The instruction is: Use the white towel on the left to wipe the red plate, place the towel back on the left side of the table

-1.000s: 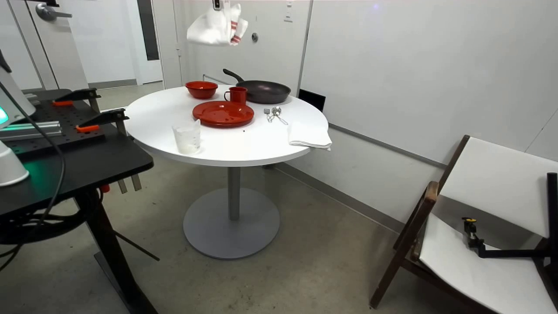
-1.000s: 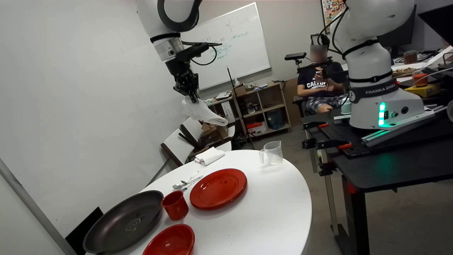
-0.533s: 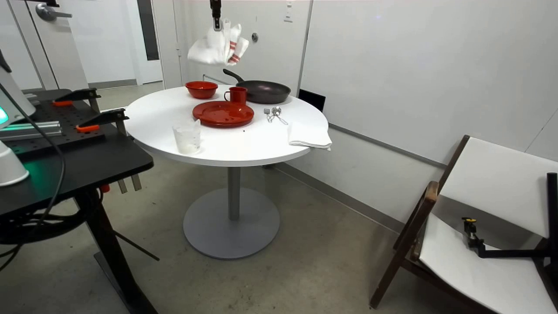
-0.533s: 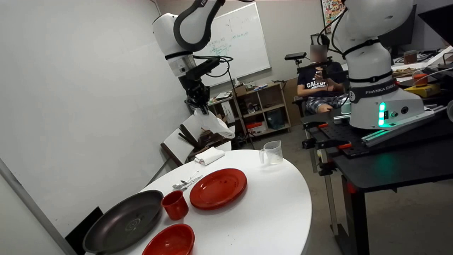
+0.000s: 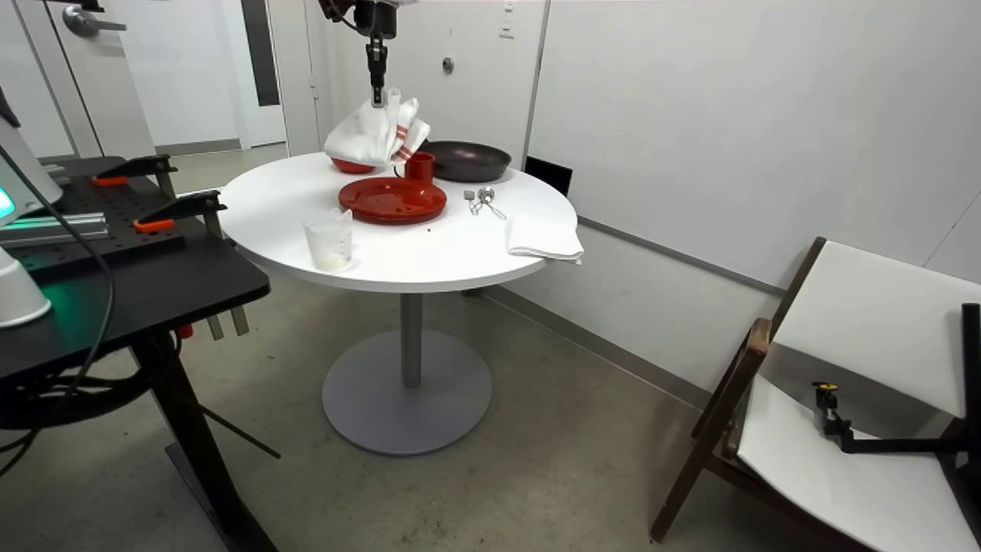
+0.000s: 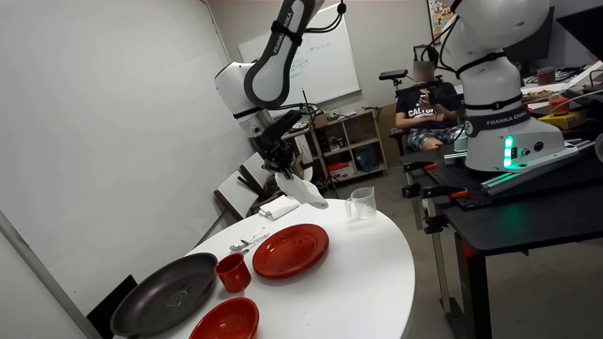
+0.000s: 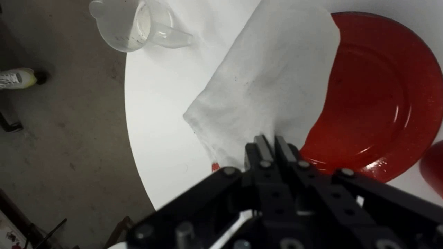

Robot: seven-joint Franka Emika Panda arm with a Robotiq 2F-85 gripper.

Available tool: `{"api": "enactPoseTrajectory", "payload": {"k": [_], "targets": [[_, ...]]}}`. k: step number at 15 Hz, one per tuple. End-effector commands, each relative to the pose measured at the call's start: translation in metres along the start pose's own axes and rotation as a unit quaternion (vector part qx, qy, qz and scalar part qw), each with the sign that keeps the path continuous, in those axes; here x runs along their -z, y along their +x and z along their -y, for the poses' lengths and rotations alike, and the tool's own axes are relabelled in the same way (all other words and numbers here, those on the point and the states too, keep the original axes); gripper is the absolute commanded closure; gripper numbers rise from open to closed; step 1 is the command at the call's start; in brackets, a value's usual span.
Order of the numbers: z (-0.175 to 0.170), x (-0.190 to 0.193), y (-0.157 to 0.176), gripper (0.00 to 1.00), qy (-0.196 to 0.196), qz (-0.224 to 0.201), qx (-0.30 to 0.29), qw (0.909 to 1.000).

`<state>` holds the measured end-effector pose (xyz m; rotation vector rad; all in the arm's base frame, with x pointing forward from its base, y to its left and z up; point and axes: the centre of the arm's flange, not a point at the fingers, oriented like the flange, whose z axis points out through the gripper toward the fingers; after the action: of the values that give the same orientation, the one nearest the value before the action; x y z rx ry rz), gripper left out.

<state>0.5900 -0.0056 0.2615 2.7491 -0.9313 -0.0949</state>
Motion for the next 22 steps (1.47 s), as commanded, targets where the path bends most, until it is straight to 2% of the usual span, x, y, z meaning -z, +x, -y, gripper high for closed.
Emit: {"api": "enactPoseTrajectory", "payload": {"k": [1, 4, 9, 13, 14, 22], "targets": [[0.024, -0.029, 0.012, 0.96, -0.01, 0.002, -0.001, 0.9999], [0.037, -0.053, 0.015, 0.96, -0.019, 0.009, 0.006, 0.9998], [0.047, -0.07, 0.021, 0.96, -0.027, 0.005, 0.015, 0.9995], [0.052, -0.073, 0.025, 0.98, -0.017, 0.0, 0.031, 0.9994], [0.046, -0.073, 0.017, 0.93, -0.023, 0.01, 0.02, 0.9995], [0.048, -0.073, 0.019, 0.93, -0.021, 0.008, 0.023, 0.9995]]}}
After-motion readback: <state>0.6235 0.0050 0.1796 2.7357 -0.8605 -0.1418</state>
